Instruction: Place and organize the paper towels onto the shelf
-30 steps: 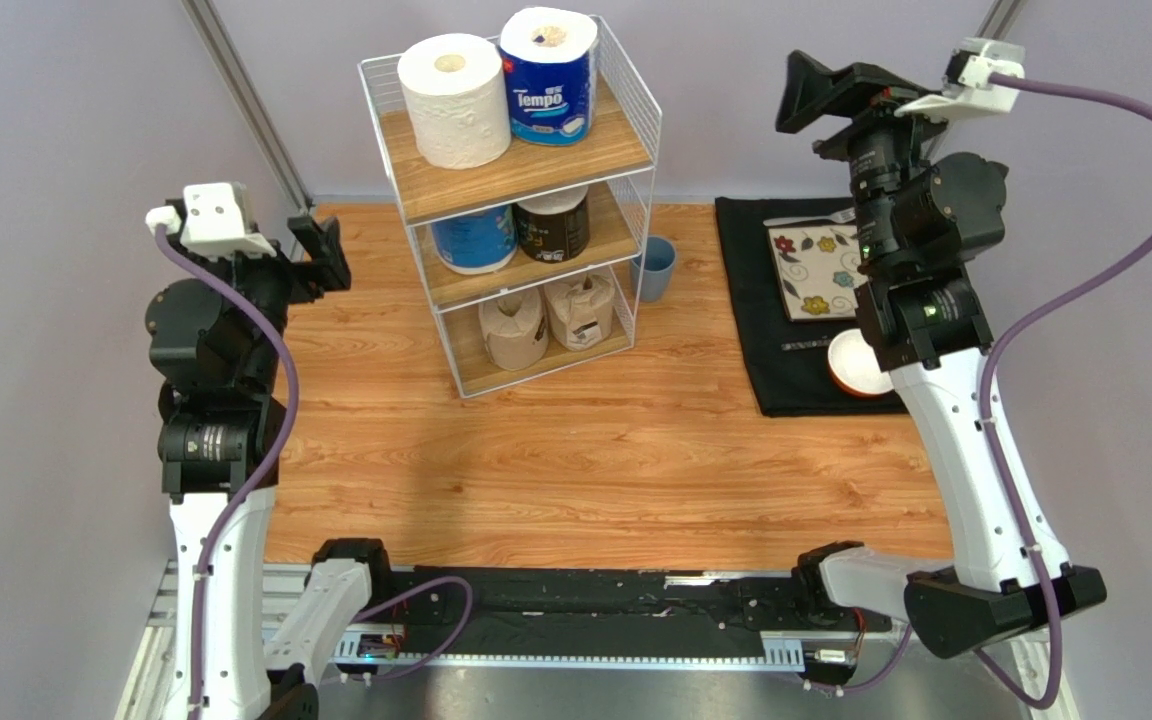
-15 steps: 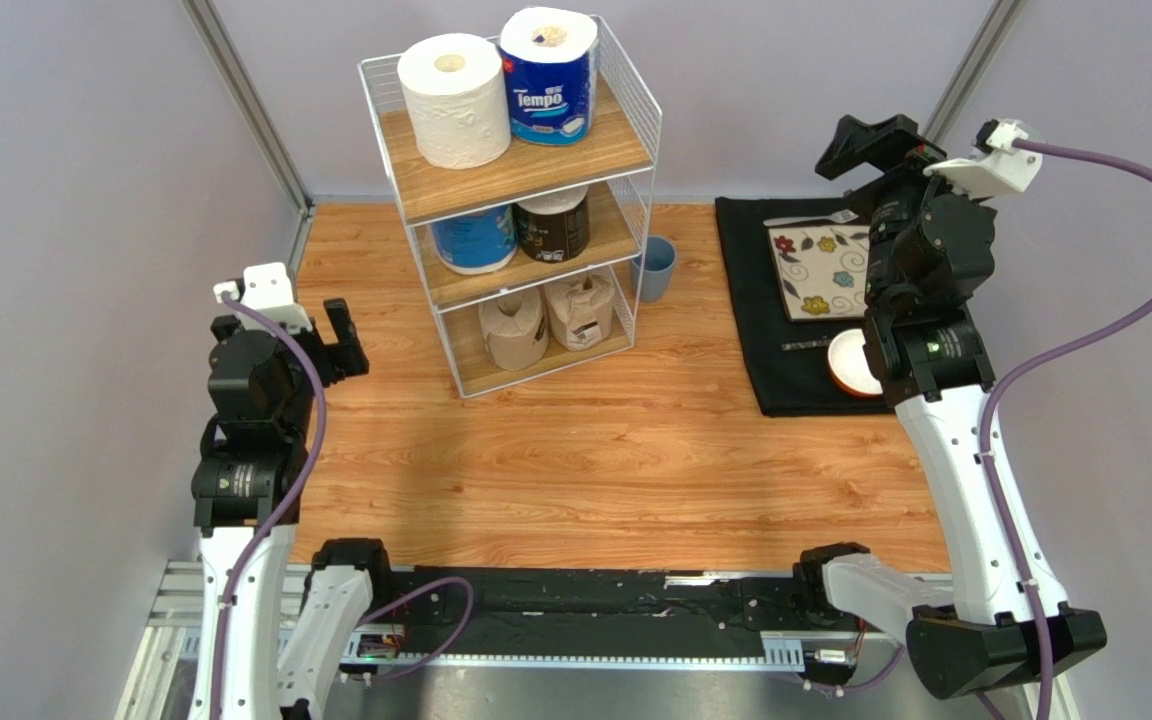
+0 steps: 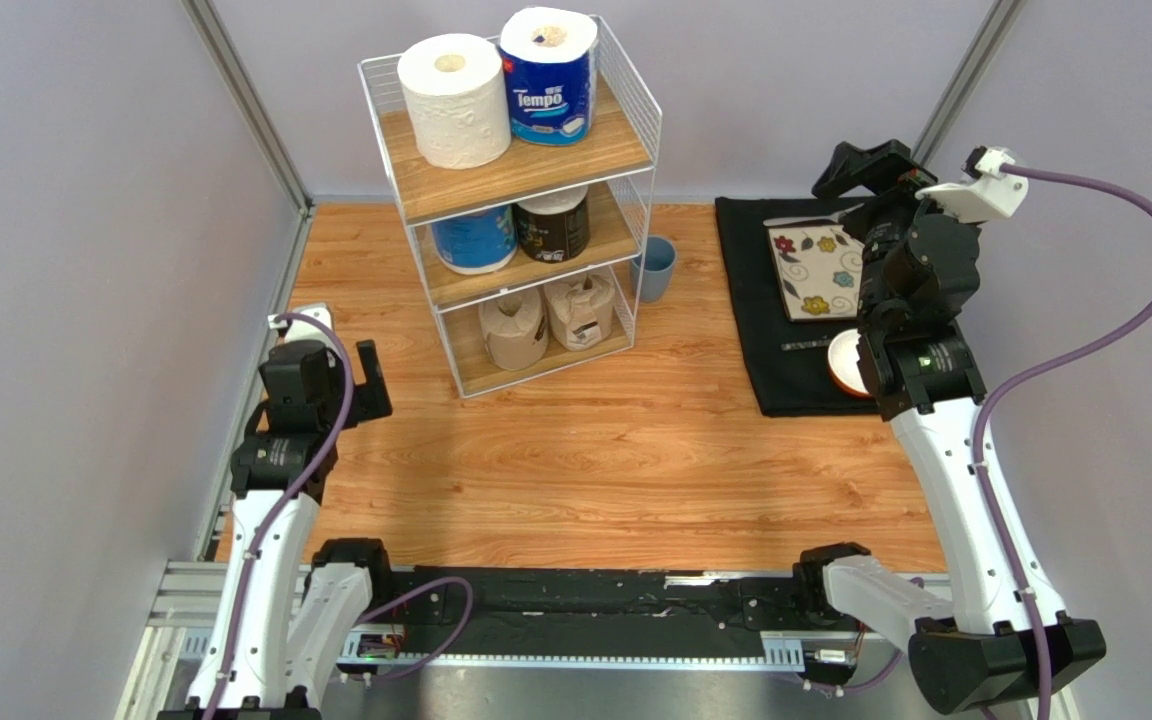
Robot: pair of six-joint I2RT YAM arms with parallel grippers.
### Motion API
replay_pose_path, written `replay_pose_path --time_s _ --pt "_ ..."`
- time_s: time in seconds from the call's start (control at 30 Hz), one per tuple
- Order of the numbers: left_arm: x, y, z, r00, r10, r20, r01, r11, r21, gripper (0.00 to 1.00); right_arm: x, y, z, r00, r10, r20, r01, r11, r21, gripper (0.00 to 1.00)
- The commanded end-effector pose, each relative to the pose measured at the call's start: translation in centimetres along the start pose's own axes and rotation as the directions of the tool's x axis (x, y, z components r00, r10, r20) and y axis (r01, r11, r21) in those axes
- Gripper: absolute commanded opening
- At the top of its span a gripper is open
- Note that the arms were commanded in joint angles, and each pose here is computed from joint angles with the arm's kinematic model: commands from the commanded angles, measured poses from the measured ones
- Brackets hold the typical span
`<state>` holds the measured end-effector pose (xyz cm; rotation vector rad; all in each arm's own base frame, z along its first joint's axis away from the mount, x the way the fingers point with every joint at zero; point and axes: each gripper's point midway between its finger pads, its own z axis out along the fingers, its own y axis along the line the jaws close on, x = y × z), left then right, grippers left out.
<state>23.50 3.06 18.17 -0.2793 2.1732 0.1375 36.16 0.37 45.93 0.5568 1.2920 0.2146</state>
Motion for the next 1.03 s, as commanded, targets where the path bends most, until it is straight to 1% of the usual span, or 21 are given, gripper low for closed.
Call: replay_pose_path --time_s 0.0,0.03,0.17,0.33,0.43,0.53,0.57,0.6,0.67,0.77,0.9,1.0 --pt "-0.3 0.0 -0.5 0.997 -0.047 0.054 0.047 0.999 0.001 0.99 -0.4 0.0 0.0 0.999 0.039 0.021 -0.039 0.999 0.009 0.99" --pt "-0.6 0.0 -0.6 0.996 -0.053 0.074 0.053 0.999 0.005 0.99 -0.3 -0.1 0.1 0.999 0.042 0.021 -0.043 0.999 0.012 0.99" --pt "-0.2 -0.8 -0.8 0.997 -0.036 0.073 0.032 0.998 0.060 0.99 0.3 -0.4 0.3 0.999 0.038 0.012 -0.038 0.999 0.022 0.99" --pt "-0.1 -1.3 -0.6 0.994 -0.077 0.075 0.071 0.995 0.076 0.99 0.6 -0.4 0.5 0.999 0.036 0.004 -0.036 0.999 0.025 0.99" --pt "0.2 -1.0 -0.1 0.992 -0.108 0.067 0.105 0.993 0.049 0.99 0.5 -0.3 0.6 0.999 0.037 0.002 -0.037 0.999 0.024 0.99" --pt "0.8 0.2 0.6 0.986 -0.160 0.038 0.161 0.986 -0.039 0.99 0.9 -0.4 0.6 0.999 0.037 -0.004 -0.037 0.999 0.029 0.99" --pt "0.7 1.0 0.6 0.984 -0.171 0.042 0.174 0.980 -0.092 0.99 1.1 -0.4 0.7 0.999 0.038 -0.007 -0.038 0.999 0.031 0.99" --pt "1.3 1.4 0.6 0.979 -0.203 0.020 0.204 0.971 -0.126 0.99 1.1 -0.5 0.8 0.999 0.039 -0.008 -0.039 0.999 0.033 0.99" --pt "1.3 1.9 0.8 0.977 -0.215 0.005 0.213 0.962 -0.171 0.99 1.5 -0.3 1.0 0.999 0.046 -0.017 -0.046 0.999 0.030 0.99" --pt "1.3 1.5 0.8 0.971 -0.240 -0.009 0.236 0.958 -0.163 0.99 2.0 -0.1 1.3 0.998 0.057 -0.032 -0.057 0.998 0.023 0.99" --pt "0.5 1.4 0.7 0.965 -0.259 0.031 0.260 0.955 -0.145 0.99 2.7 0.2 1.7 0.997 0.065 -0.052 -0.064 0.998 0.017 0.99" --pt "0.2 1.9 0.5 0.965 -0.257 0.053 0.263 0.950 -0.170 0.99 2.8 0.4 1.9 0.996 0.070 -0.059 -0.070 0.998 0.011 0.99"
